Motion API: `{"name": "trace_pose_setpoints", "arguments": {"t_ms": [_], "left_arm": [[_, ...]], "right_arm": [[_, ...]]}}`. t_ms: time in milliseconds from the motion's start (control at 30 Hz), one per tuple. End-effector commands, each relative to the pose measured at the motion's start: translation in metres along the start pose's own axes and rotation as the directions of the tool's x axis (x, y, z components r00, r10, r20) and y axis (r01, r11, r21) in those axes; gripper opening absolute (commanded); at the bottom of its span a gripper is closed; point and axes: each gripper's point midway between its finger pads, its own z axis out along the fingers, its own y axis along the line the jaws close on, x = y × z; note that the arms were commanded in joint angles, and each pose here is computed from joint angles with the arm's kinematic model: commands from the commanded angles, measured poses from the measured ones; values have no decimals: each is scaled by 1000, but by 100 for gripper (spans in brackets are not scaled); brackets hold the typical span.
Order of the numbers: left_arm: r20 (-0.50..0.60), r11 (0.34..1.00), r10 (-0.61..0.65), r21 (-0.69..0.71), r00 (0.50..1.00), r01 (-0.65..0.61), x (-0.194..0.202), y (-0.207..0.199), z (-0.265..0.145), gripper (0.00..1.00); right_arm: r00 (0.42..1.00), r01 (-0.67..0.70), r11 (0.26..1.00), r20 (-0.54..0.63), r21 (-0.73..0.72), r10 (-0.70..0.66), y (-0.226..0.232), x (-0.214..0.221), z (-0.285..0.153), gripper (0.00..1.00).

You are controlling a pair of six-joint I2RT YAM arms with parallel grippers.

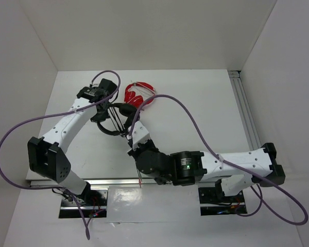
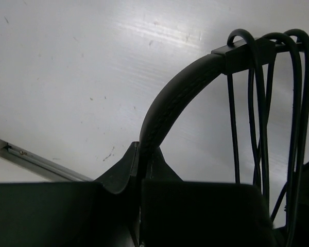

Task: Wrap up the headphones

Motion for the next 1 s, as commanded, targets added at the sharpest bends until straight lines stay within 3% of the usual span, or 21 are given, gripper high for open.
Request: {"name": "trace_pose_setpoints", "arguments": {"t_ms": [0,167,367,467,567,733,867,967], "left_arm": [[18,996,-19,-92,1000,21,9,-1,16,0],[-16,996,38,-77,999,-39,23,-8,26,0],[55,972,164,161,985,-171,48,-40,-12,0],[110,895,267,341,957,-289,74,-61,-48,0],[162,792,413,421,896,-441,110,-75,-80,0],[242,635,512,540,824,-553,153,-86,-124,0],[293,570,526,575,799,-586,159,-82,-160,0],[346,572,446,599,825,-560,138,-66,-196,0]], "right_arm": [[997,51,994,52,95,-56,-42,-56,-22,0],[986,166,967,-5,195,-169,-73,-79,-13,0],[960,281,883,-116,376,-256,-152,-64,15,0],[970,241,862,-81,446,-229,-192,-68,21,0],[968,240,876,-34,419,-249,-210,-78,35,0],[954,294,884,-57,364,-294,-232,-76,58,0],[959,283,925,-63,253,-277,-241,-56,75,0],[967,253,956,-70,147,-245,-245,-31,83,0]]}}
